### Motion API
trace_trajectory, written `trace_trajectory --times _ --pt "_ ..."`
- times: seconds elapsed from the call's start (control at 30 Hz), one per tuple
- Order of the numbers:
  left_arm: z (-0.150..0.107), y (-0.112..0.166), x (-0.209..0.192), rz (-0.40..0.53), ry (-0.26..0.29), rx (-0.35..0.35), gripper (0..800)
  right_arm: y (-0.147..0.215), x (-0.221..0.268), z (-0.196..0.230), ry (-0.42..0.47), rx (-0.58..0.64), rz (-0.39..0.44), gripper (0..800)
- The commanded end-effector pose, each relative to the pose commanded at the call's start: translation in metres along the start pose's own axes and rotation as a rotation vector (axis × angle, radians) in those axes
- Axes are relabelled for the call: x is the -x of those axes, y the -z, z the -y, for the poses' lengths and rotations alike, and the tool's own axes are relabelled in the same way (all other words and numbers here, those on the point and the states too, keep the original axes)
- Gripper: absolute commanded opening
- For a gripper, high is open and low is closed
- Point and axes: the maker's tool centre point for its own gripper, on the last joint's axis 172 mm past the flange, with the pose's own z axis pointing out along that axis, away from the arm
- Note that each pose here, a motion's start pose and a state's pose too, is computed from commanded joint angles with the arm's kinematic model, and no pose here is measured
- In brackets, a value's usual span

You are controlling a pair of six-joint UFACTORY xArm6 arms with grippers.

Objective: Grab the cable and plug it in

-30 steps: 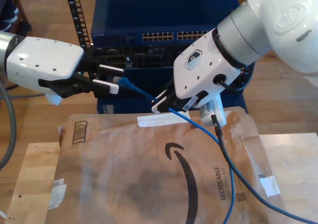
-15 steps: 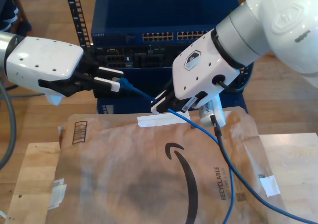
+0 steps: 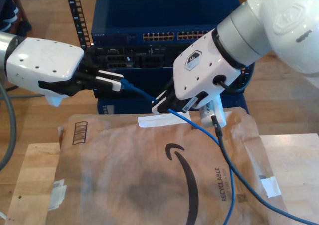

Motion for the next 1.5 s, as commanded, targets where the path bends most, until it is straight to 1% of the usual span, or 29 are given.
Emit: trace_trajectory --times 0.03,0.07,0.1,0.13,0.2,0.27,0.3,0.37,0.4,0.47,0.5,0.57,0.6,0.67,0.77,0.83,0.87,1.03,1.13,1.23,1.3,1.37,1.5 --pt "0.0 0.0 -0.001 0.0 0.003 0.0 2 -0.003 0.002 -0.003 0.009 0.008 -0.001 371" --pt "-0.001 0.0 -0.001 0.001 0.006 0.001 2 -0.007 0.005 -0.008 0.021 0.02 -0.002 526" --pt "-0.001 -0.001 -0.002 0.0 0.01 -0.002 2 -0.008 0.007 -0.009 0.027 0.023 -0.002 597" --pt "-0.001 0.0 -0.001 0.001 0.011 -0.001 2 -0.008 0.007 -0.009 0.032 0.023 -0.002 651" --pt "-0.001 0.0 -0.001 0.004 0.041 -0.003 2 -0.006 0.01 -0.006 0.069 0.007 0.001 729" --pt "-0.002 0.001 0.001 0.004 0.077 -0.004 2 -0.002 0.016 0.005 0.119 -0.053 0.009 732" --pt "-0.002 0.0 -0.002 0.014 0.109 -0.019 2 0.004 0.022 0.011 0.154 -0.105 0.016 732" --pt "-0.003 0.0 -0.007 0.037 0.197 -0.053 2 0.017 0.024 0.024 0.211 -0.21 0.024 732" --pt "0.0 -0.002 -0.01 0.049 0.242 -0.082 2 0.026 0.026 0.03 0.248 -0.264 0.029 732" --pt "0.006 -0.003 -0.007 0.091 0.316 -0.141 2 0.04 0.03 0.04 0.308 -0.368 0.035 753" --pt "0.008 -0.002 -0.001 0.131 0.337 -0.167 2 0.042 0.032 0.043 0.319 -0.399 0.037 755" --pt "0.008 0.008 0.014 0.224 0.357 -0.201 2 0.04 0.04 0.044 0.345 -0.448 0.045 758" --pt "0.008 0.011 0.017 0.251 0.376 -0.216 2 0.039 0.043 0.044 0.354 -0.478 0.049 758" --pt "0.006 0.012 0.015 0.271 0.416 -0.239 2 0.038 0.053 0.041 0.384 -0.532 0.064 758" --pt "0.002 0.012 0.007 0.288 0.461 -0.264 2 0.032 0.085 0.017 0.45 -0.529 0.108 756" --pt "-0.002 0.016 0.002 0.299 0.512 -0.276 1 0.043 0.095 0.014 0.465 -0.544 0.126 756" --pt "-0.003 0.019 0.001 0.301 0.525 -0.277 2 0.045 0.098 0.014 0.468 -0.548 0.13 756" --pt "-0.006 0.028 0.001 0.305 0.526 -0.266 2 0.056 0.1 0.024 0.472 -0.573 0.118 755" --pt "-0.006 0.029 0.001 0.311 0.527 -0.27 2 0.054 0.096 0.021 0.473 -0.569 0.113 753" --pt "-0.004 0.03 0.003 0.323 0.527 -0.287 1 0.041 0.087 0.015 0.464 -0.542 0.109 742" --pt "-0.005 0.032 0.009 0.346 0.532 -0.293 2 0.033 0.094 0.005 0.482 -0.521 0.116 741" --pt "-0.002 0.034 0.016 0.373 0.535 -0.321 1 0.025 0.102 -0.006 0.505 -0.502 0.127 742" --pt "-0.003 0.035 0.015 0.39 0.542 -0.335 2 0.025 0.107 -0.009 0.513 -0.5 0.134 742"
